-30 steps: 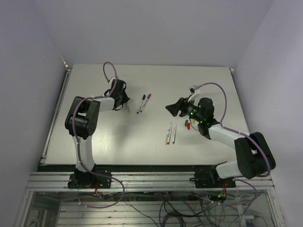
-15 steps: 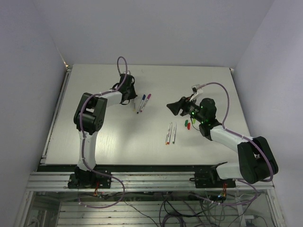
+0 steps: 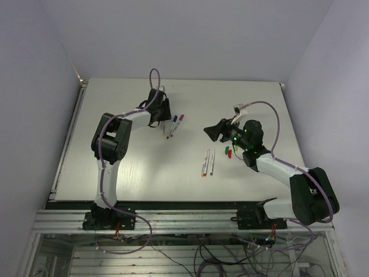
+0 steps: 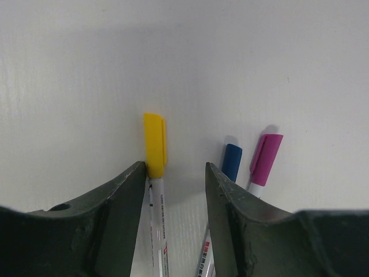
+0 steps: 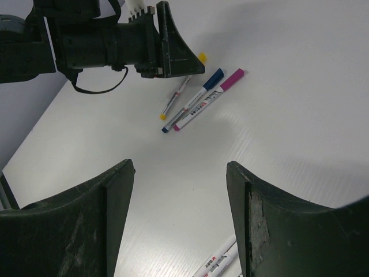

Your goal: Insert the pens into the pen caps

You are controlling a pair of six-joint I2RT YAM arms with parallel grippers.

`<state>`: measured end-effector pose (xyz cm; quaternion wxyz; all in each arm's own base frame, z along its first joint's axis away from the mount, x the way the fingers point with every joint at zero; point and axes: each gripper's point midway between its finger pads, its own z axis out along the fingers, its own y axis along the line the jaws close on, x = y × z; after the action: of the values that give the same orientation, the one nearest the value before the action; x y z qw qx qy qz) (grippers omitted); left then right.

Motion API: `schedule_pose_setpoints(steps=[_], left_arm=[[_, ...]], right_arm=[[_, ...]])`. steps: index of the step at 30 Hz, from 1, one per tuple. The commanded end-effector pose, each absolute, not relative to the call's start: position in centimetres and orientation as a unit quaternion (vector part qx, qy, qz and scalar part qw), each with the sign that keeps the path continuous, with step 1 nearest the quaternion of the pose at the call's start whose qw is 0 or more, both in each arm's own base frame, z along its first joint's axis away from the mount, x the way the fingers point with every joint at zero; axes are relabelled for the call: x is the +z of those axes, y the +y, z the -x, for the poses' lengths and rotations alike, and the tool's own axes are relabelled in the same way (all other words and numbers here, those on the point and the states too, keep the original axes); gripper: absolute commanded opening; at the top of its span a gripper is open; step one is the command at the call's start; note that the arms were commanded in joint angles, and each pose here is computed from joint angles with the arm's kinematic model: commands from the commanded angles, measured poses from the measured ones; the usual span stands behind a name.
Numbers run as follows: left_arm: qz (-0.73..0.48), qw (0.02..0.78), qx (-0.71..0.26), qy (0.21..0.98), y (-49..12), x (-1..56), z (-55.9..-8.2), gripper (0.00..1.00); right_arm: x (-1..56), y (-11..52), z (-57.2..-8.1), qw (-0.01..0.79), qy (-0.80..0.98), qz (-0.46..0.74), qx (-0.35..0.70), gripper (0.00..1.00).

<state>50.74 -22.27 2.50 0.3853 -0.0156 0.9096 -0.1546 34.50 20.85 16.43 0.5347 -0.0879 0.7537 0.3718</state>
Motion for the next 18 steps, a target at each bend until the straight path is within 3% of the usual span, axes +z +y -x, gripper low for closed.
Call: schedule_pose_setpoints(steps=[1, 9, 13, 18], left_arm=[[0.003, 0.363, -0.141, 0.921, -21.8, 2.4, -49.1, 0.57], [0.004, 0.42, -0.115, 0.9, -20.3, 9.0, -49.0, 0.59], [0.002, 0.434, -0.101, 0.895, -19.6, 11.1, -47.6, 0.62], [-0.03, 0.442, -0.106, 0.89, -20.9, 12.9, -45.1, 0.62]], right_arm=[[18.4, 20.7, -34.9, 0.556, 0.741, 0.096, 0.364, 0.65], [19.0, 19.1, -36.0, 0.568, 0.755, 0.068, 0.321, 0.65], [19.1, 17.8, -37.0, 0.565, 0.764, 0.033, 0.309, 0.75], [16.4, 16.1, -37.3, 0.528, 0.791, -0.003, 0.309, 0.66]])
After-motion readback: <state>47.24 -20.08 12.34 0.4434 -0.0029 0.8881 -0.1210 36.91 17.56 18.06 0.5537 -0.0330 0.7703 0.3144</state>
